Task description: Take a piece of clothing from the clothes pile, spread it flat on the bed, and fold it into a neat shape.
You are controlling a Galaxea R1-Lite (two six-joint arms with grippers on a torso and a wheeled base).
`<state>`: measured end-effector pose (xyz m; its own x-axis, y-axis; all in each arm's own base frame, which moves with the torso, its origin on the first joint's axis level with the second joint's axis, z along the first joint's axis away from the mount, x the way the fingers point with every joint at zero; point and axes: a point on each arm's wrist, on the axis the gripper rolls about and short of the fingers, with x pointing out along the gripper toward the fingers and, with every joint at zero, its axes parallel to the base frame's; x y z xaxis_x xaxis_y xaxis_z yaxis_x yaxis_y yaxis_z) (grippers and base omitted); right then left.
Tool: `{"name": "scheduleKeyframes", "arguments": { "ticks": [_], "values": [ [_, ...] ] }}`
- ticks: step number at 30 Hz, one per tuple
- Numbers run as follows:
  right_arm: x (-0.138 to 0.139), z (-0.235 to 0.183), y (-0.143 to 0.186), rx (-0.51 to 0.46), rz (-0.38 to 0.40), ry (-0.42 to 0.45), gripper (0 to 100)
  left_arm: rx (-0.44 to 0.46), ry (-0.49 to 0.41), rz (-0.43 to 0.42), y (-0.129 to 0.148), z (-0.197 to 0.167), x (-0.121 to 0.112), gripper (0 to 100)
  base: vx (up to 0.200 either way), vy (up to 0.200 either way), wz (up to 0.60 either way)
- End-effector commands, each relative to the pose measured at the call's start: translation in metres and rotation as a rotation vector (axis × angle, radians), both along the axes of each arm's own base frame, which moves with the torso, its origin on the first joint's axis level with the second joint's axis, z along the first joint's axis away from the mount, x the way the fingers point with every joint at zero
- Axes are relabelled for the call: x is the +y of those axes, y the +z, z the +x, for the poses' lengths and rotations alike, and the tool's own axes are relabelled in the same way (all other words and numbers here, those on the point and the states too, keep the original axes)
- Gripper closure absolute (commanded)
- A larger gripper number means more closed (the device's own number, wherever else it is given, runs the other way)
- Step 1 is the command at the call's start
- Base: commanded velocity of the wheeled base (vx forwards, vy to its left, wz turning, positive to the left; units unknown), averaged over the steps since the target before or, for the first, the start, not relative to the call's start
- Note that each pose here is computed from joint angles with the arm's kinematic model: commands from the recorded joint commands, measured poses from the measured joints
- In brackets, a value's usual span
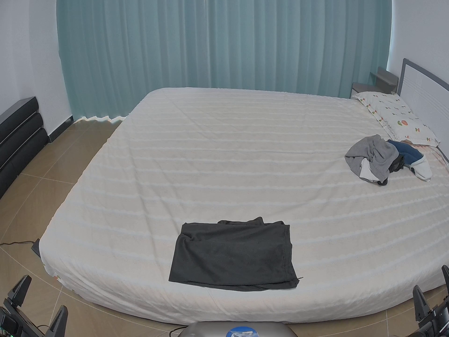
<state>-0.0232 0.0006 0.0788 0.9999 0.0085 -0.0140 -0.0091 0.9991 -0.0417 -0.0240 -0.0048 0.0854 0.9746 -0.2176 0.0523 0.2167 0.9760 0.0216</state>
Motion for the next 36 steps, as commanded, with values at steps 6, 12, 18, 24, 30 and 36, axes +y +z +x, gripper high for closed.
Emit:
{"name": "scheduleKeyframes", "arguments": {
  "ticks": [6, 12, 18, 24, 30, 36],
  "values": [
    [-0.0002, -0.0001, -0.0029, -0.008, 0.026, -0.004, 0, 0.0, 0.264, -0.013, -0.0041, 0.0009, 0.0059, 0, 0.0, 0.0, 0.0],
    [-0.0001, -0.0001, -0.0026, -0.011, 0.02, -0.003, 0, 0.047, 0.275, -0.042, -0.009, 0.0011, 0.0062, 0, 0.0, 0.0, 0.0],
    [0.0, 0.0003, -0.0036, -0.009, 0.028, 0.005, 0, 0.063, 0.2, 0.004, -0.0107, 0.0011, 0.0044, 0, 0.0, 0.0, 0.0],
    [0.0001, 0.0002, -0.0031, -0.011, 0.017, 0.01, 0, 0.066, 0.198, 0.003, -0.0111, 0.0011, 0.0044, 0, 0.0, 0.0, 0.0],
    [0.0001, 0.0002, -0.0031, -0.011, 0.022, 0.01, 0, 0.065, 0.198, 0.003, -0.0109, 0.0011, 0.0044, 0, 0.0, 0.0, 0.0],
    [0.0001, 0.0002, -0.0031, -0.011, 0.019, 0.008, 0, 0.065, 0.2, 0.001, -0.0109, 0.0011, 0.0044, 0, 0.0, 0.0, 0.0]
  ]
}}
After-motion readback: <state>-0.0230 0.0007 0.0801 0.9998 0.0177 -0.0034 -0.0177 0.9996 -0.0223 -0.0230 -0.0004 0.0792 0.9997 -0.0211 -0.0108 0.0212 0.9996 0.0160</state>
